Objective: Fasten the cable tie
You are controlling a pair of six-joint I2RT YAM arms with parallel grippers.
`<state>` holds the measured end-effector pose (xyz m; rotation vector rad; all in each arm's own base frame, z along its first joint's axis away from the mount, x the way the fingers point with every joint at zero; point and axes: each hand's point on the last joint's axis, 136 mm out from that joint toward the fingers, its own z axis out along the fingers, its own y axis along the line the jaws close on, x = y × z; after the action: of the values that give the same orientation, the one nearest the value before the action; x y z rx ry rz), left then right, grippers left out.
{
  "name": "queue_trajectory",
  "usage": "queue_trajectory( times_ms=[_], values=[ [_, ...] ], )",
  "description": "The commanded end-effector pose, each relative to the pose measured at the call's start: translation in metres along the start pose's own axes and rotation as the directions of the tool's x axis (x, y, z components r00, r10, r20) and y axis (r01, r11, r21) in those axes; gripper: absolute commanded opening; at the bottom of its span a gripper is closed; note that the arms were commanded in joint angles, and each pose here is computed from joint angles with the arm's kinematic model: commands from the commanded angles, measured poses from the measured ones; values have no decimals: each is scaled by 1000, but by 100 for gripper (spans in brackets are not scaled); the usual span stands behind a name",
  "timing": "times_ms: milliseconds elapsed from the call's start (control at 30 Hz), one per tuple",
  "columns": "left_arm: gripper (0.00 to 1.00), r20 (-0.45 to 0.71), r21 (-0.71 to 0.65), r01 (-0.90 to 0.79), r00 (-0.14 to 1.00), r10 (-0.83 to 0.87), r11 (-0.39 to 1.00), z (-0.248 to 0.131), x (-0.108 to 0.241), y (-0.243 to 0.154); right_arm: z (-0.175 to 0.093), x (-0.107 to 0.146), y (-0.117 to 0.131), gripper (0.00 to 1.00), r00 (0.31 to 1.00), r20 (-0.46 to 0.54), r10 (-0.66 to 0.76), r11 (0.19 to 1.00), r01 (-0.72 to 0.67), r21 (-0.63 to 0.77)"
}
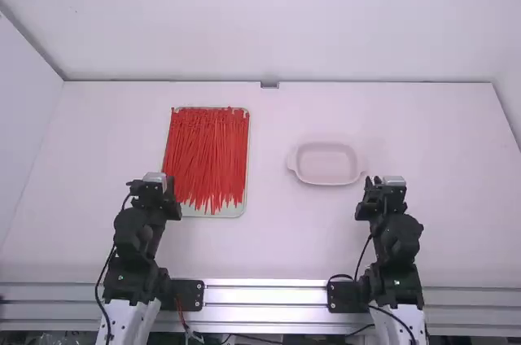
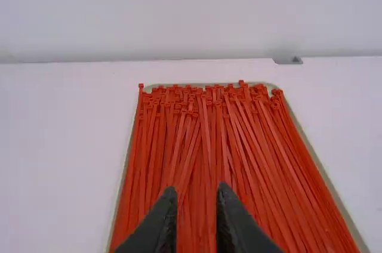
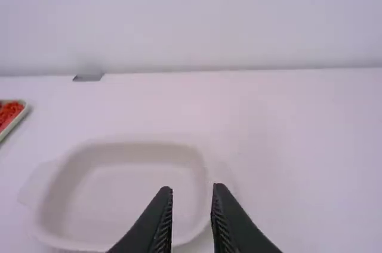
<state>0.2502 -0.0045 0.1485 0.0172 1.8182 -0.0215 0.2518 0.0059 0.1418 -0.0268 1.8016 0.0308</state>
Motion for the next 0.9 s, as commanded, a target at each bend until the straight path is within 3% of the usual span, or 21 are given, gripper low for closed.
queue_trajectory(
  times_ms=[0,867],
  values=[
    [23,-6,27,1,1000,-1,1000,0,-13,-5,-1,-19,3,23,1000,6,0,1000,0,-13],
    [72,-370,116,46,929,0,992,45,-21,-24,50,-24,38,73,955,-285,-85,995,66,-76]
  ],
)
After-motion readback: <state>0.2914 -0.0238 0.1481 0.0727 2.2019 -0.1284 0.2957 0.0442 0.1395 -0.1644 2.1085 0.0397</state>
